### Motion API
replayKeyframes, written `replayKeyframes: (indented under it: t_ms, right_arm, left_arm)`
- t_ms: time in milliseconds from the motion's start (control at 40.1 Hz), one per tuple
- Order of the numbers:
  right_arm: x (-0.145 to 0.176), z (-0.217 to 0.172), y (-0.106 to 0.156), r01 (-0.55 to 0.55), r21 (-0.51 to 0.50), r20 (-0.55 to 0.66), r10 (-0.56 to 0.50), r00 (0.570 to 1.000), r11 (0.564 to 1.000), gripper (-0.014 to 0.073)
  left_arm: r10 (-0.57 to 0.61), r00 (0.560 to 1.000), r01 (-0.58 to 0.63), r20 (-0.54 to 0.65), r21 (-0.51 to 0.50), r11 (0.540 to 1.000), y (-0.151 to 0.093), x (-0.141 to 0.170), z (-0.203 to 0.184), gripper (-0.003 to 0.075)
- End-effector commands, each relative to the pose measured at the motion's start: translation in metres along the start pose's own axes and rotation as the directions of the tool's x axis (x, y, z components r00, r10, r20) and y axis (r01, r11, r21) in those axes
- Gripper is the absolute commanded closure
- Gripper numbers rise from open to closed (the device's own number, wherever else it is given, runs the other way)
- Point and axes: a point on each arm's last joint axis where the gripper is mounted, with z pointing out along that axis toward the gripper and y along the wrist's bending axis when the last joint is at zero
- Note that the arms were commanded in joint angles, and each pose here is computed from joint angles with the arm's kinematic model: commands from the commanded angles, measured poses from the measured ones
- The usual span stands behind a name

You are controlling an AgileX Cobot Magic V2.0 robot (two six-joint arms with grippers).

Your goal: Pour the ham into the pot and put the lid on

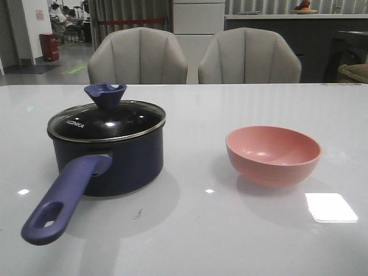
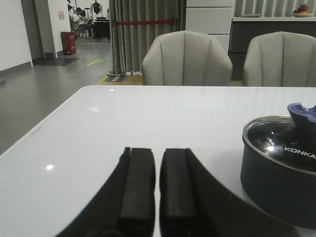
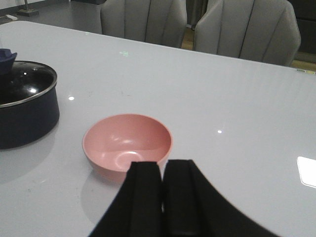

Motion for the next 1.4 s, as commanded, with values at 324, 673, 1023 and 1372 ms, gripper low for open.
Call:
replayKeyframes:
  t_ms: [324,673,1023,1372]
  right_arm:
    - [0.033,-0.02,-0.003,-0.031,0.042,0.241,0.02,0.97,0.999,0.0447]
    - [0.036,-0.02,-0.003,-0.042,0.04,0.246,0.031,0.969,0.998,0.0447]
    - [0.036,-0.02,-0.003,-0.042,0.04,0.246,0.031,0.969,0.998,0.0447]
    - [0.036,-0.02,-0.003,-0.041,0.041,0.245,0.03,0.969,0.998,0.0447]
  left_arm:
    - [-0.005,0.997,0.005,0.081,0.0,1.0,0.0,-0.001,-0.001,0.0589]
    - [-0.005,0.997,0.005,0.076,0.0,1.0,0.0,-0.001,-0.001,0.0589]
    - [-0.005,0.997,0.005,0.076,0.0,1.0,0.0,-0.001,-0.001,0.0589]
    - [-0.005,0.997,0.005,0.076,0.0,1.0,0.0,-0.001,-0.001,0.0589]
